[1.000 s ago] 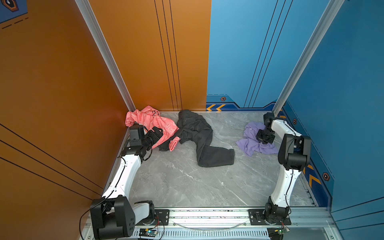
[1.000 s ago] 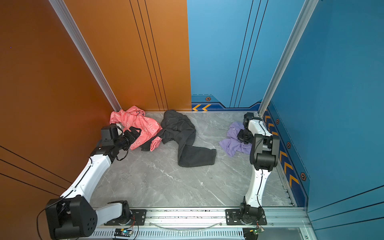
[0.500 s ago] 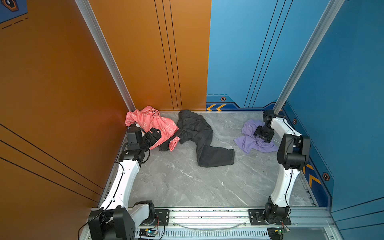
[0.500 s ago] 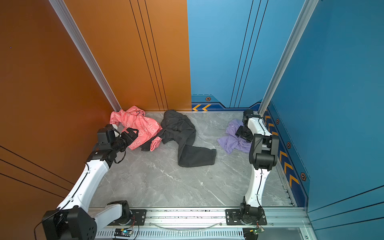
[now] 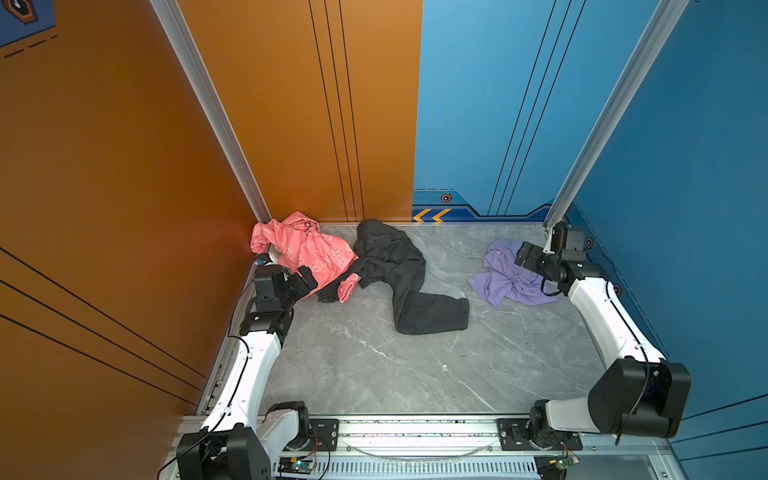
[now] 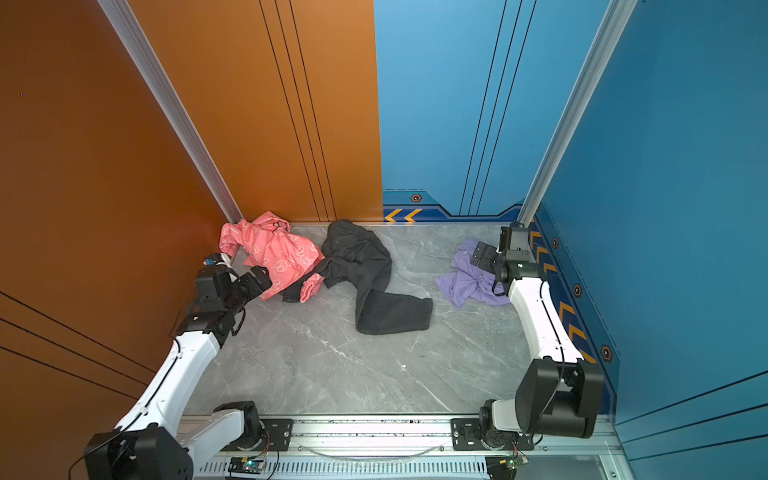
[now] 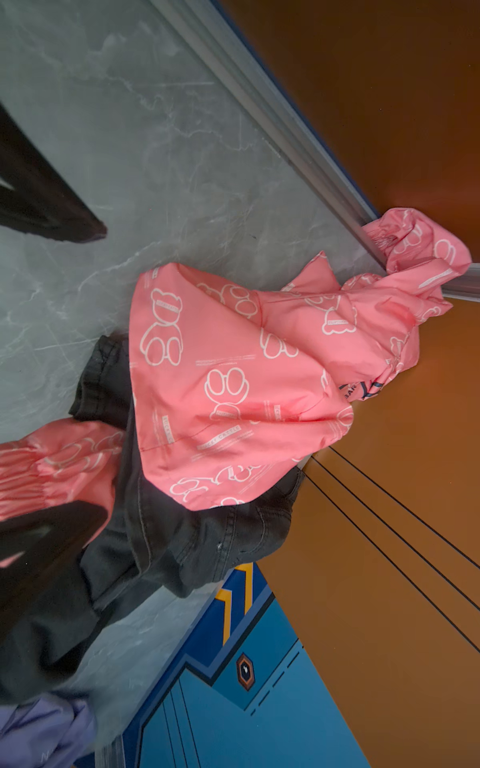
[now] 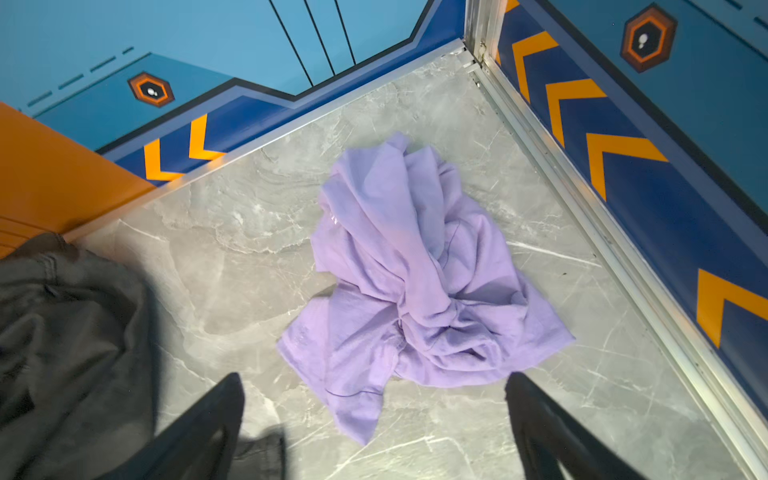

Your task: Pick out a specific cloth from the pile

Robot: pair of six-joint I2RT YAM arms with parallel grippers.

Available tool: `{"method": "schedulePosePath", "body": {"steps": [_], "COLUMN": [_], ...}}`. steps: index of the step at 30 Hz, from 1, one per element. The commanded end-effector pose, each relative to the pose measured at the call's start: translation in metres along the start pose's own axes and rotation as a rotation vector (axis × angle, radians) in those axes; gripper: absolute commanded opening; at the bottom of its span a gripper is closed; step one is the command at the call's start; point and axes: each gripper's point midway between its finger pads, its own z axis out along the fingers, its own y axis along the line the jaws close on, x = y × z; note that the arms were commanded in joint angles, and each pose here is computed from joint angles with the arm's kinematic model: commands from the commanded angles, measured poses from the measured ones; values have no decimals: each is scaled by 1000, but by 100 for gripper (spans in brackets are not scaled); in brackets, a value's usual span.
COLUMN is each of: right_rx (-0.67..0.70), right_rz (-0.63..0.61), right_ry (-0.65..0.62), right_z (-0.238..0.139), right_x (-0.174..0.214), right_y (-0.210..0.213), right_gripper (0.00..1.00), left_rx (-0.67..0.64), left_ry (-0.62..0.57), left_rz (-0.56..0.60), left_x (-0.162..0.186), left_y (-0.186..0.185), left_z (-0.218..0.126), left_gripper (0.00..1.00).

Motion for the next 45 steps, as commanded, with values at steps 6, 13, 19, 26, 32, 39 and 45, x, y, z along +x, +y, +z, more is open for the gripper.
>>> {"method": "schedulePosePath", "body": {"steps": [6,13,19,26,32,39,45], "right_rx": [26,9,-2,-29,-79,-68,-53], "right_rz": [-91,-146,-148,-177,-248,-262,-273], "right_ry": [-326,-357,-347,-311,-362,-353,-365], "right_z": [0,21,45,62,65,66,66], "right_x": [31,74,74,77,91,94,94], "right_y": [-29,-40,-35,-20,-6,-5,-4], "right_gripper": [100,100,100,100,100,100,100], "left_rx": [-103,-142,-120,-88,-1,13,8], "left_ry": [-188,-197,-189,-195,-173,-172,-175], "left_rz": [244,302,327,345,397,429,444], "left_x": [3,30,46,61,72,82,82], "left_y": [23,40,41,34,19,15,13], "left_z": [7,32,56,75,78,89,89], "left_gripper": [98,98,98,98,98,98,98]}}
